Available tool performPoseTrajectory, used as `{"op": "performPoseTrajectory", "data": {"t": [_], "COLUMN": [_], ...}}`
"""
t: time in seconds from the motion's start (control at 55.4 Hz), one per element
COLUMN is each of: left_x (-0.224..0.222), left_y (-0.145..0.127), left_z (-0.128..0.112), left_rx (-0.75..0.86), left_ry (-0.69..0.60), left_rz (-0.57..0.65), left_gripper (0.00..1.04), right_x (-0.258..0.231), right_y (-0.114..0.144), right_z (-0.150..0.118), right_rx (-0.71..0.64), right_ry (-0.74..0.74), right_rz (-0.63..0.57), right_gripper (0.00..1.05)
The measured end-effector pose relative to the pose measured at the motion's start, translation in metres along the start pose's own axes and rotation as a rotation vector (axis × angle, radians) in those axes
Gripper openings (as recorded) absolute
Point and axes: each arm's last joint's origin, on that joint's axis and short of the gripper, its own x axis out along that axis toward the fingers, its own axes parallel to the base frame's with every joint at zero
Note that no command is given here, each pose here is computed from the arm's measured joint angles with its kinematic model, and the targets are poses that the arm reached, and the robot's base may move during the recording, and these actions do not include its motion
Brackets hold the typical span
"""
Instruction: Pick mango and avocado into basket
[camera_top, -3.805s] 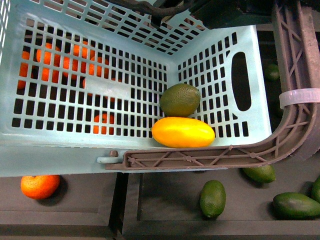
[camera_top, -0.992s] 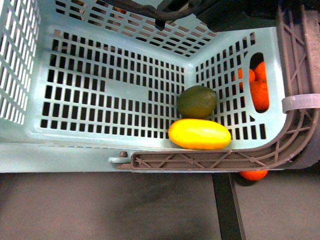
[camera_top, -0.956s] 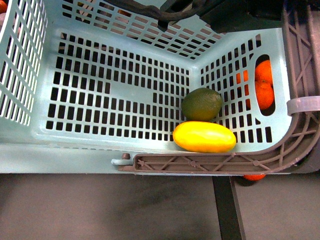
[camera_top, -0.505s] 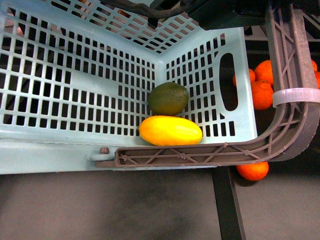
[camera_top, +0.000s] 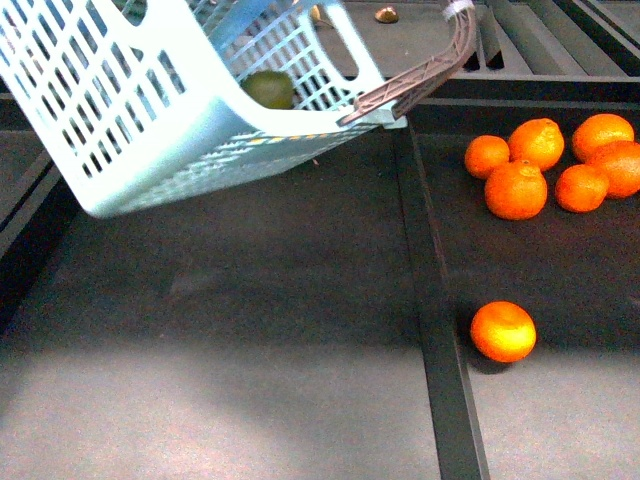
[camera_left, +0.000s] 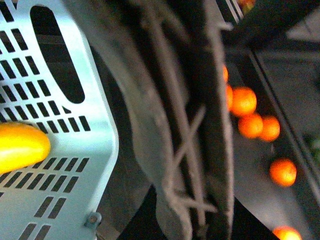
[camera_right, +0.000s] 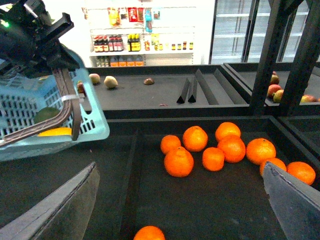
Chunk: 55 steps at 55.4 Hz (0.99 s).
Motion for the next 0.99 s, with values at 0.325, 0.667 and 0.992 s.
{"op": "performPoseTrajectory", "data": {"t": [0.325, 0.667, 0.992], "left_x": [0.047, 0.044, 0.034], "left_y": [0.075, 0.171, 0.162], "left_z": [0.024, 0.035, 0.088], "left_rx": [-0.634, -1.020, -1.016], "left_ry": [-0.141, -0.354, -0.542], "left_rz": [0.256, 0.224, -0.083], "left_gripper": [0.09, 0.09, 0.09], "right_x": [0.000, 0.000, 0.000], "right_y": [0.000, 0.000, 0.000], "right_z": [0.000, 0.000, 0.000], "right_rx": [0.000, 0.000, 0.000], "right_ry": [0.000, 0.000, 0.000], "right_rz": [0.000, 0.000, 0.000], "right_gripper": [0.97, 0.97, 0.97]}}
